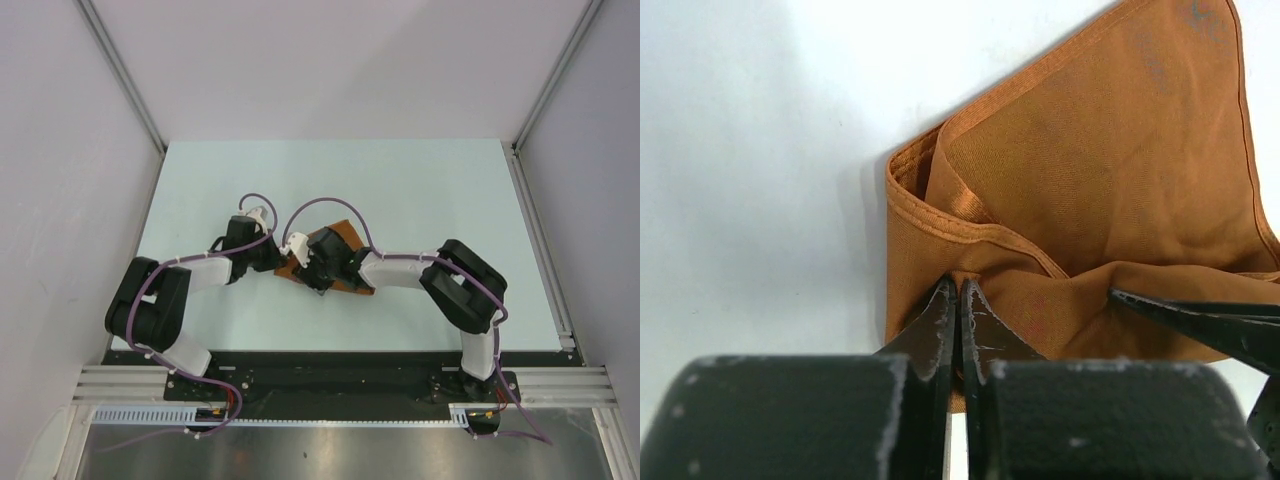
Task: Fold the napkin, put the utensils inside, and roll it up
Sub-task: Roll the napkin with the utensil
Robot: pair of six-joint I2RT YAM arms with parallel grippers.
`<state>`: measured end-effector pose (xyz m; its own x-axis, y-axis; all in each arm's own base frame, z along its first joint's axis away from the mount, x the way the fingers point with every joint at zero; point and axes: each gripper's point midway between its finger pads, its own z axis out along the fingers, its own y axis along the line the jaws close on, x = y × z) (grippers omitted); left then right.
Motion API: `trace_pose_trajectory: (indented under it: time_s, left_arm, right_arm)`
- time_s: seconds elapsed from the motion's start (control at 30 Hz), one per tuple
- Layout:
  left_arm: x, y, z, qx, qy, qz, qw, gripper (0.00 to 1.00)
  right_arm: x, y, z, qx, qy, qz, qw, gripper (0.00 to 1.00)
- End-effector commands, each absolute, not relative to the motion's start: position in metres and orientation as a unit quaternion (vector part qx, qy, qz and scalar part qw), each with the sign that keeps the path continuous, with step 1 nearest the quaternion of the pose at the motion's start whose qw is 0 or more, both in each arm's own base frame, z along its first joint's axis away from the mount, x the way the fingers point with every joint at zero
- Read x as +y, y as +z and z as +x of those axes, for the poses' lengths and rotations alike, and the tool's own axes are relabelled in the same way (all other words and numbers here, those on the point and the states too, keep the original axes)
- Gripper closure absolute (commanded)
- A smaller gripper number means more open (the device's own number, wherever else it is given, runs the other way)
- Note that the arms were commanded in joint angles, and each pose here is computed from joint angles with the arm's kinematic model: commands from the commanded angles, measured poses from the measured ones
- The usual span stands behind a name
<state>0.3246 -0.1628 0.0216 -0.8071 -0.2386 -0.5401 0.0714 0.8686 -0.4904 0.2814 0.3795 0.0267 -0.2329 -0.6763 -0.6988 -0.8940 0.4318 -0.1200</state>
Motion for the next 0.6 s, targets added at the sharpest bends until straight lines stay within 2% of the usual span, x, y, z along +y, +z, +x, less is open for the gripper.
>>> trace_pose_trajectory:
  time_s: [0.0, 0.2, 0.27, 0.3, 0.4, 0.57]
  left_arm:
    - [-0.169, 0.045, 0.34, 0.905, -0.265, -0.034, 0.331, 0.88]
    - [-0.15, 0.069, 0.352, 0.896, -0.242, -0.06, 0.368, 0.5]
    - [-0.143, 0.075, 0.351, 0.891, -0.233, -0.072, 0.383, 0.43]
    - [-0.14, 0.076, 0.35, 0.889, -0.229, -0.076, 0.389, 0.36]
    - [-0.137, 0.08, 0.343, 0.882, -0.233, -0.08, 0.402, 0.27]
    - [-0.142, 0.072, 0.318, 0.88, -0.262, -0.069, 0.391, 0.22]
  right_arm:
    - [0.36, -0.003, 0.264, 0.81, 0.163, -0.5, 0.259, 0.52]
    - [0.354, -0.014, 0.234, 0.831, 0.217, -0.48, 0.177, 0.67]
    - [0.351, -0.015, 0.23, 0.836, 0.233, -0.47, 0.159, 0.69]
    - [0.353, -0.014, 0.223, 0.837, 0.249, -0.465, 0.144, 0.71]
    - [0.355, -0.011, 0.213, 0.839, 0.283, -0.45, 0.117, 0.73]
    - [0.356, -0.005, 0.209, 0.84, 0.324, -0.425, 0.092, 0.74]
